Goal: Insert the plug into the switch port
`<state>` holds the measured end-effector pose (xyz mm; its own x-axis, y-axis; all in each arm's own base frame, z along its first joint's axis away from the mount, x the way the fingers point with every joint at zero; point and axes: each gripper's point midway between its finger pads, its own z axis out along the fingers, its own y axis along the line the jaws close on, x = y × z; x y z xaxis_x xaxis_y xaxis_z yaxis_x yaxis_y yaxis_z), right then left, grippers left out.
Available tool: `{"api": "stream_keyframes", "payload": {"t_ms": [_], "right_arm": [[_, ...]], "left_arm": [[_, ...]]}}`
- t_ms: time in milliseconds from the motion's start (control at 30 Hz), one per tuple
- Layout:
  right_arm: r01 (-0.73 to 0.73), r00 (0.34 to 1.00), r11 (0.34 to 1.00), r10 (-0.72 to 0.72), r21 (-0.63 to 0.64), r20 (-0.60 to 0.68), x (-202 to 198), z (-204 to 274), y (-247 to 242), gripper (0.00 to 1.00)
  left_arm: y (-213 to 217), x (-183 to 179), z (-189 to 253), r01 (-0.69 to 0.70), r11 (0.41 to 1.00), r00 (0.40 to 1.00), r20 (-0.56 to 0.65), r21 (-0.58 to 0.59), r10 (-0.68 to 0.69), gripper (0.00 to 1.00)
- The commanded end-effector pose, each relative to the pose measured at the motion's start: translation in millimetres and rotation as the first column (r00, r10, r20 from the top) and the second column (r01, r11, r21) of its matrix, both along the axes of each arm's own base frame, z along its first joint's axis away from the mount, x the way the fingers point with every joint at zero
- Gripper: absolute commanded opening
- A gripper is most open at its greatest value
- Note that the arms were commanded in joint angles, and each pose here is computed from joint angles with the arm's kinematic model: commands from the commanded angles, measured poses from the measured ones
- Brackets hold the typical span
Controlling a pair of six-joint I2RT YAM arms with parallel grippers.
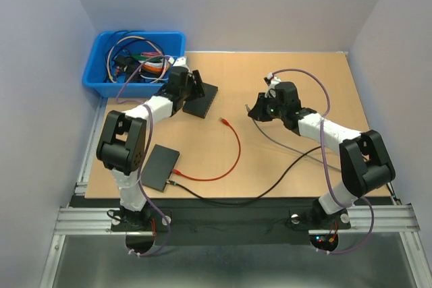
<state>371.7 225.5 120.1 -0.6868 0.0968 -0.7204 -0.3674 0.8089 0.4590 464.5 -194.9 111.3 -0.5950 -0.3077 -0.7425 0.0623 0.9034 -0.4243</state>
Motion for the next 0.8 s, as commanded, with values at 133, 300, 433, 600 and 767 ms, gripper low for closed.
{"api": "stream_keyframes", "payload": {"t_ms": [133,300,433,600,767], "right_arm": [[0.003,1.000,1.000,-0.002,-0.016,0.022,9,-1,0,0.00],[-0.012,1.000,1.000,0.012,-0.013,0.003,4,-6,2,0.00],[-0.016,1.000,1.000,0.016,-0.009,0.004,1,-5,2,0.00],[-0.020,1.000,1.000,0.020,-0.003,0.008,-1,-3,3,0.01],[-0.024,1.000,1.000,0.024,-0.002,0.003,-2,-3,6,0.00]], "left_arm": [[5,73,-5,-0.010,0.997,1.000,0.024,0.081,0.008,0.71],[-2,109,-27,0.003,0.994,1.000,-0.020,0.109,-0.001,0.71],[-4,145,-28,-0.019,0.991,1.000,-0.012,0.132,0.021,0.71],[7,154,-37,-0.048,0.979,0.997,-0.044,0.200,0.058,0.71],[14,137,-54,-0.023,0.969,0.991,-0.121,0.246,0.055,0.65]]}}
